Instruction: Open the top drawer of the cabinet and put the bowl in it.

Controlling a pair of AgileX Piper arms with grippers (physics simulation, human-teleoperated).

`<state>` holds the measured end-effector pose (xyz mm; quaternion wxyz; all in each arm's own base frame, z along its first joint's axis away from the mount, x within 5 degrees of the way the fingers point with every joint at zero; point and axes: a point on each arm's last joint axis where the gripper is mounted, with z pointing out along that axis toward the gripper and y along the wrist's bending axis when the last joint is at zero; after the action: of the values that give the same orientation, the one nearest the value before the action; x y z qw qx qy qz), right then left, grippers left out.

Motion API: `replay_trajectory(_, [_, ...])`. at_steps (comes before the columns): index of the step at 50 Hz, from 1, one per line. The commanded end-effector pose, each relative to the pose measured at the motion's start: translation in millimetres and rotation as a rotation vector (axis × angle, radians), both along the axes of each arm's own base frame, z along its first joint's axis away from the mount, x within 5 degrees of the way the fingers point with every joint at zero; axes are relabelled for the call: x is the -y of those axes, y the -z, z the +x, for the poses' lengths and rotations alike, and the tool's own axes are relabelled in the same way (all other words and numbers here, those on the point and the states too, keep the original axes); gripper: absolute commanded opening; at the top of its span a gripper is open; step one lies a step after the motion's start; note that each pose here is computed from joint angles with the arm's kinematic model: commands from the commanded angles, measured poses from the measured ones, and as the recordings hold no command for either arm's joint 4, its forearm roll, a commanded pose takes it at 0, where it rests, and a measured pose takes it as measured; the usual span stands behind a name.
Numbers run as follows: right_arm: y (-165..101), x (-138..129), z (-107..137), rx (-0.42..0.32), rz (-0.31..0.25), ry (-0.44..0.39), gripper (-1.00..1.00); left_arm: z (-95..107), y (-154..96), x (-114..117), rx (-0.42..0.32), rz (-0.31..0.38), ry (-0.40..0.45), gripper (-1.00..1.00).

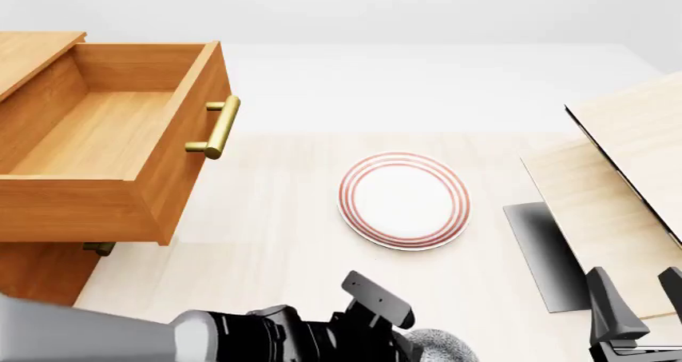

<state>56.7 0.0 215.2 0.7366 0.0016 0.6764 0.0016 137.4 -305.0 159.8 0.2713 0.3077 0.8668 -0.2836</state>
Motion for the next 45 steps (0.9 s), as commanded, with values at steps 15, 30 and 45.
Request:
replay_trajectory(15, [0, 0, 0, 0.000, -0.001, 0.000, 1.00, 4, -53, -8, 0.016, -0.077, -0.039, -1.00])
replay_trajectory(30, [0, 0, 0, 0.001, -0.001, 0.000, 1.00, 12, -89, -4, 0.055, -0.083, -0.029, -1.00])
replay_trajectory(45, [0, 0, 0, 0.001, -0.001, 0.000, 1.00, 32, -126, -17, 0.071, -0.087, -0.090, -1.00])
